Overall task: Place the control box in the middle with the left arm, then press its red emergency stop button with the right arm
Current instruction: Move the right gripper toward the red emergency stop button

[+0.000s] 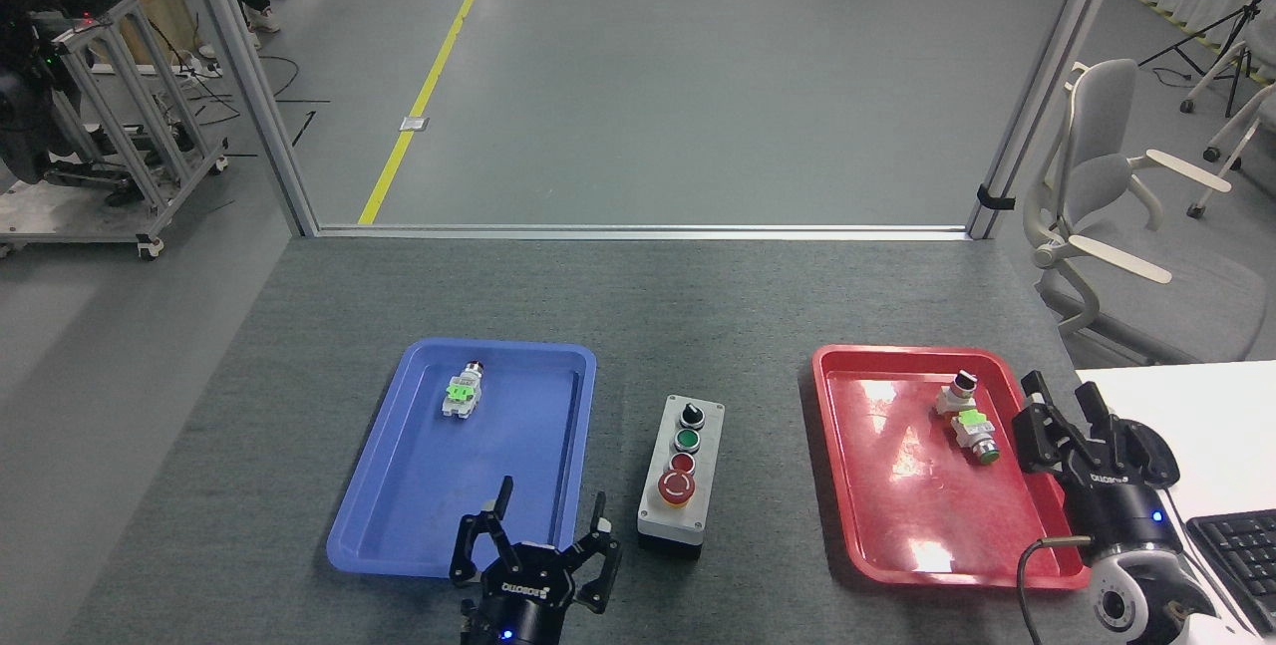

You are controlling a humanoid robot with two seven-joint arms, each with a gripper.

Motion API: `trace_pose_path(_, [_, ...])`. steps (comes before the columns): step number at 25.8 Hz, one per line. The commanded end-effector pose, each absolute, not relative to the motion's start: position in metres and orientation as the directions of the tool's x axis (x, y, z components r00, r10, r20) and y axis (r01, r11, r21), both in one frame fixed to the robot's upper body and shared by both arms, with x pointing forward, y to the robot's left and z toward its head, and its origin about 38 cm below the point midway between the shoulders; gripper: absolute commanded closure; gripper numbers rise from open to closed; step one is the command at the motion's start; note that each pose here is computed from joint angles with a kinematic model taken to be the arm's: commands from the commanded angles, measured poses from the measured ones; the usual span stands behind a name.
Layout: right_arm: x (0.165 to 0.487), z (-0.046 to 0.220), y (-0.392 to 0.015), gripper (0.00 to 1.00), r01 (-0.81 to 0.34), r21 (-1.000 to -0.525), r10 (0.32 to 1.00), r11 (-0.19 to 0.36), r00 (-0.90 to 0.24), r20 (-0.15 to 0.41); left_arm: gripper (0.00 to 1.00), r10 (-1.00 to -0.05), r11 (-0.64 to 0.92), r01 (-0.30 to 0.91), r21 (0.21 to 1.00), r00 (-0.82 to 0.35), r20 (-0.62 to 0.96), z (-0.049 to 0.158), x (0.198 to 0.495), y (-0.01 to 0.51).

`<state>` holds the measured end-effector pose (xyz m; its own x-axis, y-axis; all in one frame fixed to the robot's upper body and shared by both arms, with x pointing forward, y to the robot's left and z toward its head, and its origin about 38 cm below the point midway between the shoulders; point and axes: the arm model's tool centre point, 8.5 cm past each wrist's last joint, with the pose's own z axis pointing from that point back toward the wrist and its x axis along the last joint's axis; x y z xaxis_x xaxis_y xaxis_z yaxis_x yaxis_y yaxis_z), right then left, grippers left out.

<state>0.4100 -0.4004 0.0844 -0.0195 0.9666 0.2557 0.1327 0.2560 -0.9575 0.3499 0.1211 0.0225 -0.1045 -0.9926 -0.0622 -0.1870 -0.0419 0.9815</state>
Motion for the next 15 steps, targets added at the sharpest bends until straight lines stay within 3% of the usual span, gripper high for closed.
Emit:
trace_pose_path(1, [0.412, 0.095, -0.402, 1.0, 0.203, -0.95, 0.971, 0.239, -0.037, 0.236, 0.02, -0.998, -0.052, -0.204, 0.978, -0.009, -0.055, 0.031, 0.34, 0.159])
trace_pose_path(3, [0.416, 0.103, -0.4, 1.0, 0.211, -0.952, 0.975, 0.221, -0.075, 0.21, 0.02, -0.998, -0.06, -0.208, 0.976, 0.021, -0.056, 0.034, 0.335, 0.178])
trace_pose_path(9, [0.45, 0.12, -0.323, 1.0, 0.177, -0.961, 0.934, 0.214, -0.324, 0.149, 0.02, -0.998, -0.026, -0.187, 0.982, -0.052, -0.037, 0.047, 0.345, 0.214])
trace_pose_path(12, [0.459, 0.122, -0.261, 1.0, 0.13, -0.977, 0.843, 0.167, -0.532, 0.073, 0.01, -0.996, -0.02, -0.122, 0.992, -0.081, -0.03, 0.052, 0.353, 0.231])
trace_pose_path(15, [0.446, 0.114, -0.225, 1.0, 0.075, -0.981, 0.711, 0.178, -0.7, 0.076, 0.01, -0.989, -0.029, -0.119, 0.993, -0.142, -0.046, 0.064, 0.358, 0.264])
